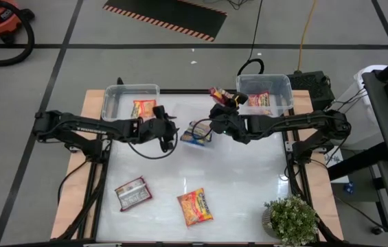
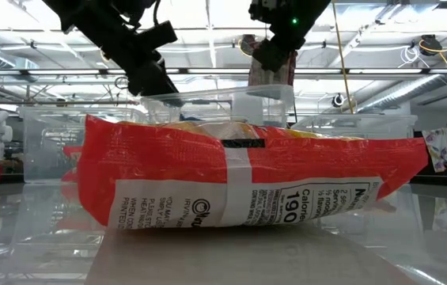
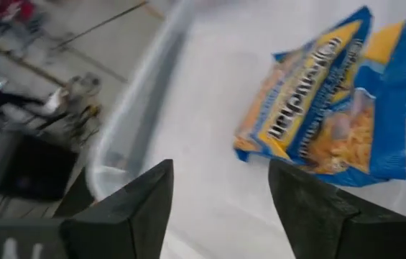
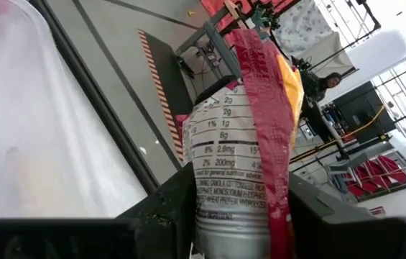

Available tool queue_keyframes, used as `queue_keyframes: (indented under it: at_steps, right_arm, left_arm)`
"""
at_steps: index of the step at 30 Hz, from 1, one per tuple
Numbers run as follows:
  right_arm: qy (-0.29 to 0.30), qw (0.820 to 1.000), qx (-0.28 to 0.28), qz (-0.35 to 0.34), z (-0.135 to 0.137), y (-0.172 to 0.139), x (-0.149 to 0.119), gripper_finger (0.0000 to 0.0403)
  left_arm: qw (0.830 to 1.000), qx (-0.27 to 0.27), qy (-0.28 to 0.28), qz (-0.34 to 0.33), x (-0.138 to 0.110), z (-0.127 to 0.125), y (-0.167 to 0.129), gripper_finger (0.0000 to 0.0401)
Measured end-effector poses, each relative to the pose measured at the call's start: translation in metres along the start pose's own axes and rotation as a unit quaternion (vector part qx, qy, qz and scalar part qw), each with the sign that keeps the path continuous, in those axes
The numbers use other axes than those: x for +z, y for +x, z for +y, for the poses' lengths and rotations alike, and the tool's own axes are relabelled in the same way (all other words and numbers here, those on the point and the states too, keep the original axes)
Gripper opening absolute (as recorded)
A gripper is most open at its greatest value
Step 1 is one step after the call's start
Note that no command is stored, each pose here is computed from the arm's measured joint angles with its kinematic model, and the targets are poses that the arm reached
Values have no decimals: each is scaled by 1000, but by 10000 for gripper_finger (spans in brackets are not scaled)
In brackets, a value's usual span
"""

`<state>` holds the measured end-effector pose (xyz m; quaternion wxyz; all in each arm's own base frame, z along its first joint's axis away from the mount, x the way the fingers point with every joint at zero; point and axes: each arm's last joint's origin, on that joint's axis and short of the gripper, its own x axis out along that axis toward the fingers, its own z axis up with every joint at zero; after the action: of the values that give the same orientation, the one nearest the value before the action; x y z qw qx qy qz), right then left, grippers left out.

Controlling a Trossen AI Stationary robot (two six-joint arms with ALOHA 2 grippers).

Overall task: Sort Maruchan noodles
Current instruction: Put the right red noodle pack into the top right transparent bin

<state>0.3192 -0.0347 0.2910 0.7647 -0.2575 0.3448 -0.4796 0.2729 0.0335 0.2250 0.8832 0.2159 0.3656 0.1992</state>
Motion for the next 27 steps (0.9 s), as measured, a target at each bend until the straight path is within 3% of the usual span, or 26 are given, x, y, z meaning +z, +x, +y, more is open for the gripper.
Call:
queue_keyframes:
  at_steps: [7, 19, 27]
  right_arm:
    - [0, 1000, 0, 1, 0, 0, 0, 130]
    - [-3, 1000, -2, 1, 0, 0, 0, 130]
    - [-3, 1000, -5, 3, -1, 1, -1, 130]
  left_arm:
    - [997, -51, 48, 11, -4, -14, -3, 193]
    - [997, -64, 29, 0, -1, -24, -11, 186]
    - [997, -56, 7, -47, 9, -19, -22, 186]
